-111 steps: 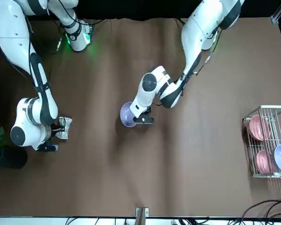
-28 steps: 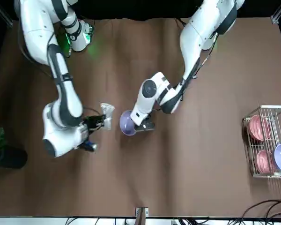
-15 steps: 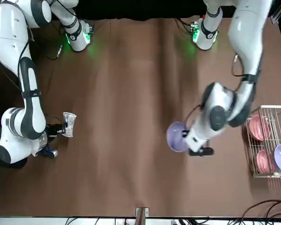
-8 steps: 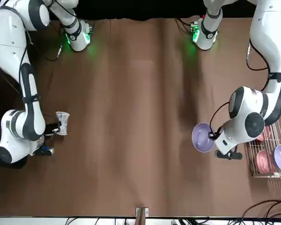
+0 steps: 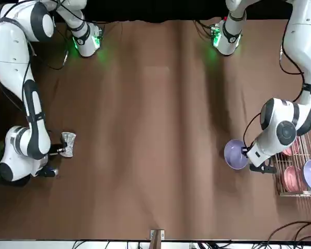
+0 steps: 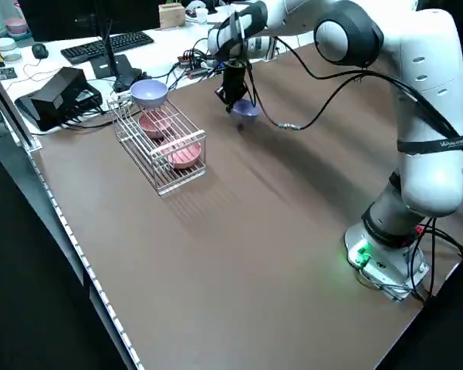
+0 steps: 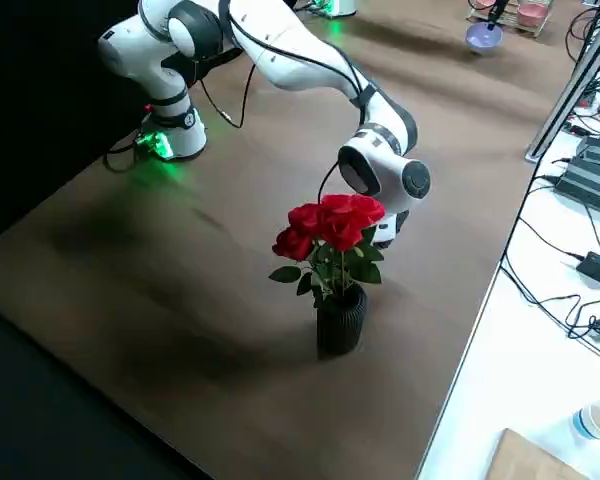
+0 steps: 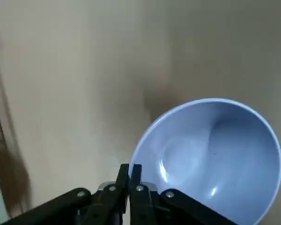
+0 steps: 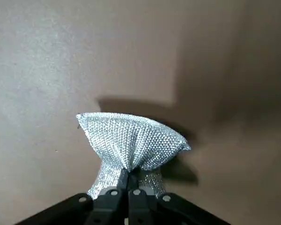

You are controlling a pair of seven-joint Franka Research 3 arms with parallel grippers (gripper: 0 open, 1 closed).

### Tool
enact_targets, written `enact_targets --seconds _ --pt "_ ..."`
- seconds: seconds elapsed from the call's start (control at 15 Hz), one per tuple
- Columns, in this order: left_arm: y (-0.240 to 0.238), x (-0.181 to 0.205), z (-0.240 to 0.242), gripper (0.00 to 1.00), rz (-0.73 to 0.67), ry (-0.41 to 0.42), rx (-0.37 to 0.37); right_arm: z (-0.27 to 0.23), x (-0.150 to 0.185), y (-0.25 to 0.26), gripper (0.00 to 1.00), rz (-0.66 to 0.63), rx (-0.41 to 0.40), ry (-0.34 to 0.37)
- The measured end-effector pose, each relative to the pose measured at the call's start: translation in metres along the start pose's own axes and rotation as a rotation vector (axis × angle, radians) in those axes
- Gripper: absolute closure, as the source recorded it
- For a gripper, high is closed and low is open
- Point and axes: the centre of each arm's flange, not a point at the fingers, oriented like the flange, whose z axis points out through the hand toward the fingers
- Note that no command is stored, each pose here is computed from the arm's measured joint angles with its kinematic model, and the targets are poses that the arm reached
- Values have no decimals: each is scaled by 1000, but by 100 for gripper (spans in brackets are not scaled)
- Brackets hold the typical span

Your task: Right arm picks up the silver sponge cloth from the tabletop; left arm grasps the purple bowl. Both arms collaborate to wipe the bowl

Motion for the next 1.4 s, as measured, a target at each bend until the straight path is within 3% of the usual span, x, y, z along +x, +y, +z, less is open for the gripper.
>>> enact_targets --seconds 0.2,0.27,0.33,0.67,0.8,0.93,1.2,1.33,1.4 --pt "-6 -5 6 96 -3 -14 -2 1 3 0 98 -1 -4 17" --pt "-7 -6 8 96 1 -18 -3 2 4 0 93 -1 -4 18" --pt "-8 -8 10 96 6 -22 -4 2 4 0 85 -4 -4 18" --pt "-7 -13 24 73 11 -48 -13 -12 2 -2 38 -24 -7 36" --pt "-6 -14 29 70 12 -54 -17 -26 -6 -8 20 -32 -3 13" --pt "-6 -11 25 55 11 -44 -17 -46 -16 -16 2 -44 3 -15" --pt "2 7 -12 20 13 25 -17 -113 -41 -31 0 -65 -2 10" --pt "8 16 -45 2 12 41 -8 -160 -61 -38 0 -73 -16 81" --pt "10 19 -63 0 11 44 -1 -185 -75 -42 0 -76 -25 125"
